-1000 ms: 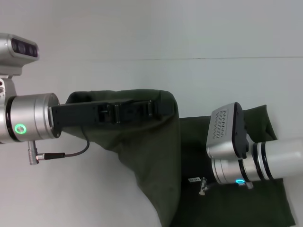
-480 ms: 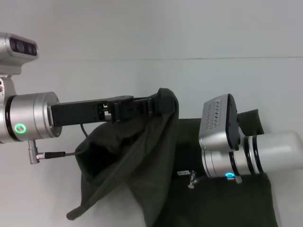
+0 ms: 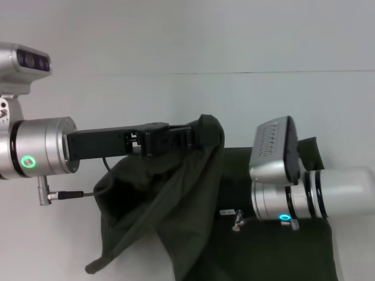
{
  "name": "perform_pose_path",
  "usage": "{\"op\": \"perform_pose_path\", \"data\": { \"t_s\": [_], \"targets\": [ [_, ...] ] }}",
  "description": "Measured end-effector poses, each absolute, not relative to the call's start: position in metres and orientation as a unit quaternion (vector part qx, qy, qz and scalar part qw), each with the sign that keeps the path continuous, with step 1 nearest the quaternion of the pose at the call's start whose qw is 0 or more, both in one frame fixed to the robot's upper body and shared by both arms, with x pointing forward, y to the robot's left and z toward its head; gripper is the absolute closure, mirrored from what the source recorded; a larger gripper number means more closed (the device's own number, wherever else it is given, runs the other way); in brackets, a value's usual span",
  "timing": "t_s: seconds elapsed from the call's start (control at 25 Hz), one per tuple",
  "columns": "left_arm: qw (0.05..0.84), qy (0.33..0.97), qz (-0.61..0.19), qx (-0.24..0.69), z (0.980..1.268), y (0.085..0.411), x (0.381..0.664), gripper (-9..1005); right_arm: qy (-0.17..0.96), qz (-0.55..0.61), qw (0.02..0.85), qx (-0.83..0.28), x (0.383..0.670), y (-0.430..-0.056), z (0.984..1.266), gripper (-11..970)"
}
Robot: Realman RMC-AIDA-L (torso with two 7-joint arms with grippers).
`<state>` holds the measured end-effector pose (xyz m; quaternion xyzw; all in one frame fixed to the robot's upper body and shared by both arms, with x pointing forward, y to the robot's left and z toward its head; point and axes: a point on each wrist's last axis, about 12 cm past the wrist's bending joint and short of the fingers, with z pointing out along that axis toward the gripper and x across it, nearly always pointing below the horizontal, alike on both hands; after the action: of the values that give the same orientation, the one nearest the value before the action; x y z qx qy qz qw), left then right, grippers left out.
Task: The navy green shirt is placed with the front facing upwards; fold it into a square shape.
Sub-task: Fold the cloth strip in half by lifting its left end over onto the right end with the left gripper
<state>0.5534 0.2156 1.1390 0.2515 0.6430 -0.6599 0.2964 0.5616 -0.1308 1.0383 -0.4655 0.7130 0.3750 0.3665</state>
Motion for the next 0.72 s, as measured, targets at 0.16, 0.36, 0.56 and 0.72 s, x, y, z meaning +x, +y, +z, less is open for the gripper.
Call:
{"op": "perform_pose_path", "data": {
  "t_s": [0.16, 0.36, 0.56, 0.72],
  "targets": [
    [0.294, 0.642, -0.661, 0.253, 1.138, 0.213, 0.552, 957, 0.728, 0.377, 0.383, -0.426, 0.562, -0.141, 1.036, 816],
    [0.294, 0.642, -0.661, 0.254, 1.137, 0.212, 0.552, 956, 0.742, 0.375, 0.39, -0.397, 0.563, -0.153, 1.033, 808],
    [0.293, 0.642, -0.661, 0.255, 1.136, 0.212, 0.551, 956, 0.747, 0.377, 0.405, -0.369, 0.56, -0.167, 1.03, 705],
    [0.285, 0.643, -0.661, 0.26, 1.135, 0.209, 0.549, 956, 0.751, 0.381, 0.427, -0.33, 0.557, -0.181, 1.029, 603]
  ]
}}
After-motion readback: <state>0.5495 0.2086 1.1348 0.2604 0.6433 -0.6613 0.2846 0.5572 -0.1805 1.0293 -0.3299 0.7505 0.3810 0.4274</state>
